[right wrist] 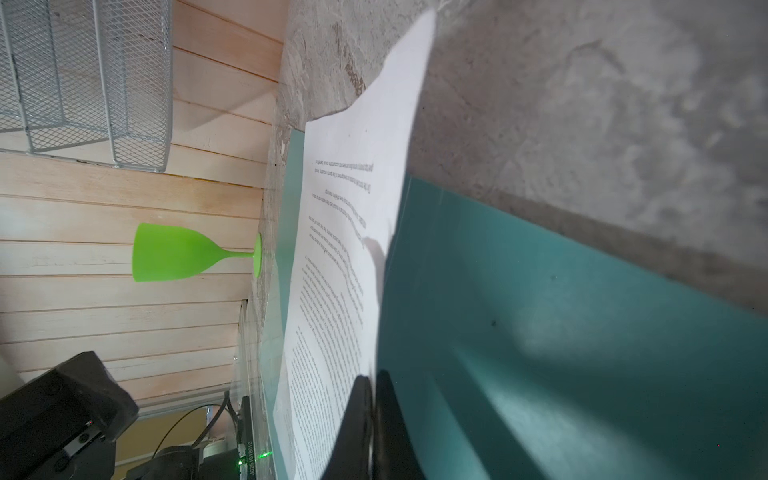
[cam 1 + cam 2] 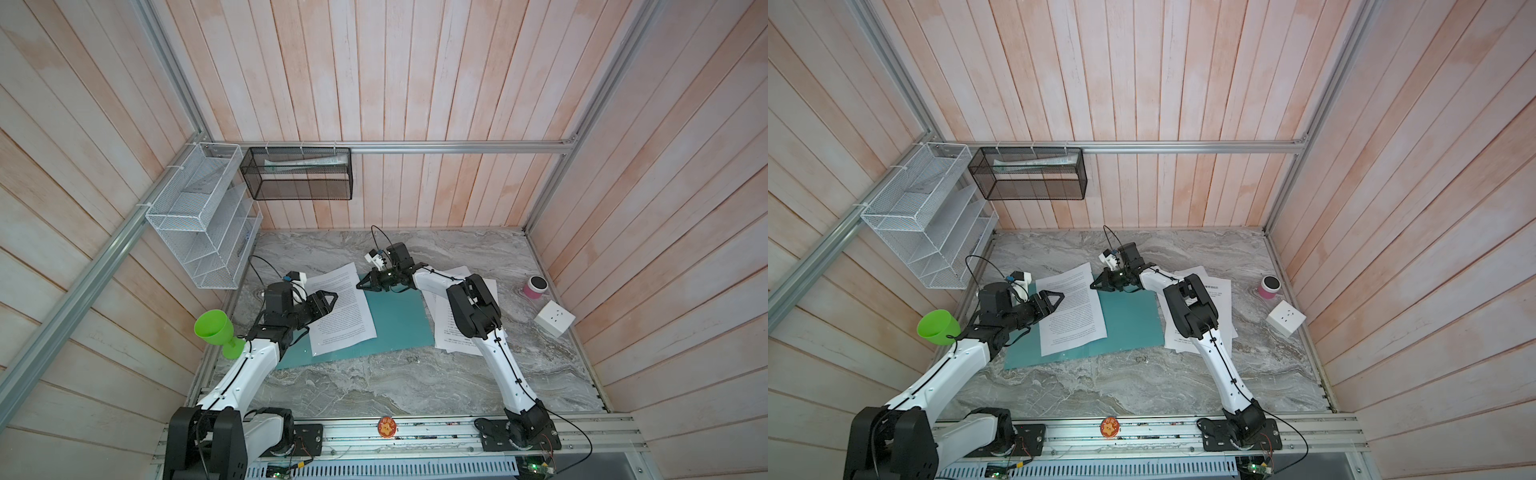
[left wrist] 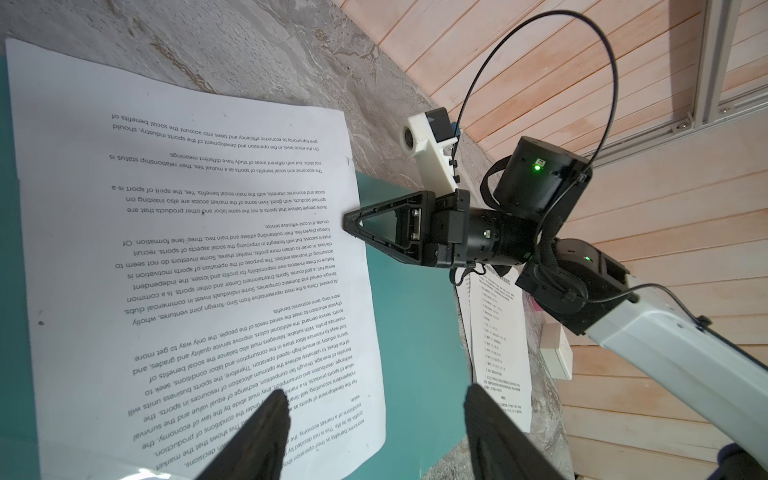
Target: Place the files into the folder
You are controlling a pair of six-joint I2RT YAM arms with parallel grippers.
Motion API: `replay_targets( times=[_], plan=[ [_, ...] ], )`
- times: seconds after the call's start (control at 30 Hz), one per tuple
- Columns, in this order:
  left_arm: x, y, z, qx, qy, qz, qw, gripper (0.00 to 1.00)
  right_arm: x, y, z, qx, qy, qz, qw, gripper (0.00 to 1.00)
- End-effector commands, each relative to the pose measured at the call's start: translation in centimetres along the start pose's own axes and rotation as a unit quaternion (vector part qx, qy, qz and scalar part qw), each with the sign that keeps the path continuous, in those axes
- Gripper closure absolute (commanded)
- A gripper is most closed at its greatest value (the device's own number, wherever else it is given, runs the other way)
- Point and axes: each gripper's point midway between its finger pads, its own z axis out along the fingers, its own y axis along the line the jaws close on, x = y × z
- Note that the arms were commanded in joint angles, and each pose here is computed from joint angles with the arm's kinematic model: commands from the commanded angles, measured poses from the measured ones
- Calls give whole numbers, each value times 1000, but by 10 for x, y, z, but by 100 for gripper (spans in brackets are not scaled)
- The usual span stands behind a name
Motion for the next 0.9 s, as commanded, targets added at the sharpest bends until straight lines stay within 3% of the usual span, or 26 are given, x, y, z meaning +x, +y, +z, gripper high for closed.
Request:
replay_targets(
  times=[0.0, 0.2, 0.4, 0.5, 0.87],
  plan=[
    [-3, 7, -4, -20, -15, 14, 1000, 30, 2, 5, 3, -13, -3, 7, 1000, 100],
    [-9, 8, -17, -38, -43, 43, 997, 28, -7, 22, -9, -20, -45, 18, 999, 100],
    [-10, 4, -28, -30, -74, 57, 995, 28, -14, 41, -23, 4, -111, -27, 993, 100],
    [-10, 6, -31, -32, -85, 55, 994, 30, -13, 47, -24, 4, -118, -21, 993, 100],
    [4, 12, -21, -30, -46, 33, 998, 30, -16, 36, -19, 15, -125, 33, 991, 100]
  ],
)
